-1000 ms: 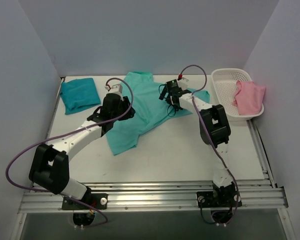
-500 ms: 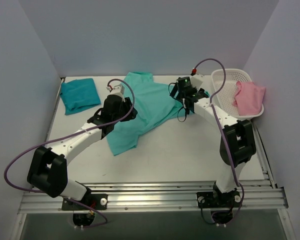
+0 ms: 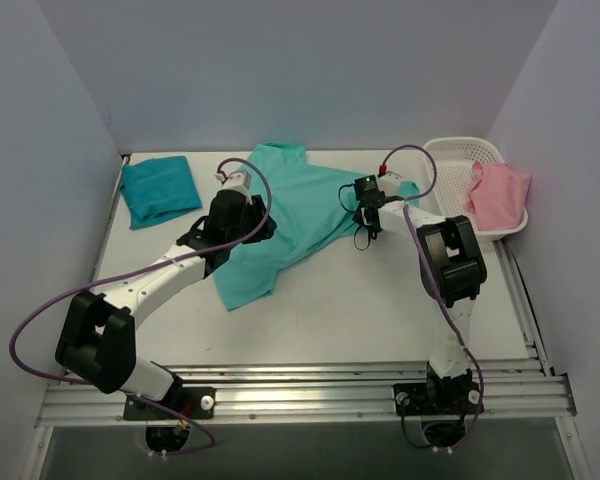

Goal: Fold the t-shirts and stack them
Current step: Flatten the tshirt out

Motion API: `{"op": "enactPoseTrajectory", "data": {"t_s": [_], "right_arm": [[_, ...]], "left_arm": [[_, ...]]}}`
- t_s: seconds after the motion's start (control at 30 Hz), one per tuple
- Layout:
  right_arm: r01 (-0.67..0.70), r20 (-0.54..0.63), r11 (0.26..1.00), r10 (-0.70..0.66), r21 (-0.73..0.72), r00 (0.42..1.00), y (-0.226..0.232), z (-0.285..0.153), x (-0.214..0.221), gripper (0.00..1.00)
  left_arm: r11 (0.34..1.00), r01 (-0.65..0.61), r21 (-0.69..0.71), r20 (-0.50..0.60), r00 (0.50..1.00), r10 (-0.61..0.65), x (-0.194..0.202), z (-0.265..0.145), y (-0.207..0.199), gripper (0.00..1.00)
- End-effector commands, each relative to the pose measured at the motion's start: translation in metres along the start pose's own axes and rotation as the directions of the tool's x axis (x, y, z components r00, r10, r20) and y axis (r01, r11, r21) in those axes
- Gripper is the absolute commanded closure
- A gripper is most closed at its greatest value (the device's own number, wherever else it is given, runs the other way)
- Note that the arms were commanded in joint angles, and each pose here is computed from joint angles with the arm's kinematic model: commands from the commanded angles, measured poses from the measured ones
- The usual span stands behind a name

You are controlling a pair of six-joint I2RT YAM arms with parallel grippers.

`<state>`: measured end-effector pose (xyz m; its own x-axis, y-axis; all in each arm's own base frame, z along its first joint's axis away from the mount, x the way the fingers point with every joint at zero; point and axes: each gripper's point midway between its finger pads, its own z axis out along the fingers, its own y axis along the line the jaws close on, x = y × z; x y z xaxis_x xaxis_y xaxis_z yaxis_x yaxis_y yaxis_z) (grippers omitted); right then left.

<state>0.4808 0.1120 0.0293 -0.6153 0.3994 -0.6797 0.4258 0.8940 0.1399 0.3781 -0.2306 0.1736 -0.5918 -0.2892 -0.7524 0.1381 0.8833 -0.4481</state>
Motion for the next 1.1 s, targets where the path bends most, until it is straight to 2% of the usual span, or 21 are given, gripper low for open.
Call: {"op": "enactPoseTrajectory", "data": {"t_s": [0.0,0.43,0.97,1.03,1.07], "right_arm": [[-0.010,0.048,0.999,0.012,-0.043,0.999,0.022,0.004,-0.024,0.68],[-0.017,0.073,0.998,0.022,-0.065,0.997,0.027,-0.011,-0.041,0.67],[0.003,0.032,0.999,-0.001,-0.052,1.000,0.039,0.016,-0.039,0.66],[0.000,0.028,0.999,0.001,-0.054,1.000,0.039,0.017,-0.036,0.68],[0.000,0.027,0.998,0.001,-0.056,1.000,0.039,0.017,-0.035,0.77]], "left_arm": [[1.000,-0.007,0.016,0.046,0.999,0.006,-0.014,0.002,-0.008,0.48],[1.000,-0.013,0.006,0.031,0.999,0.013,-0.009,0.012,-0.006,0.49],[1.000,-0.030,-0.009,0.036,0.999,0.030,-0.010,0.012,-0.006,0.49],[0.999,-0.030,-0.011,0.032,0.999,0.030,-0.009,0.013,-0.006,0.49],[0.999,-0.029,-0.013,0.032,0.999,0.030,-0.009,0.013,-0.005,0.49]]}}
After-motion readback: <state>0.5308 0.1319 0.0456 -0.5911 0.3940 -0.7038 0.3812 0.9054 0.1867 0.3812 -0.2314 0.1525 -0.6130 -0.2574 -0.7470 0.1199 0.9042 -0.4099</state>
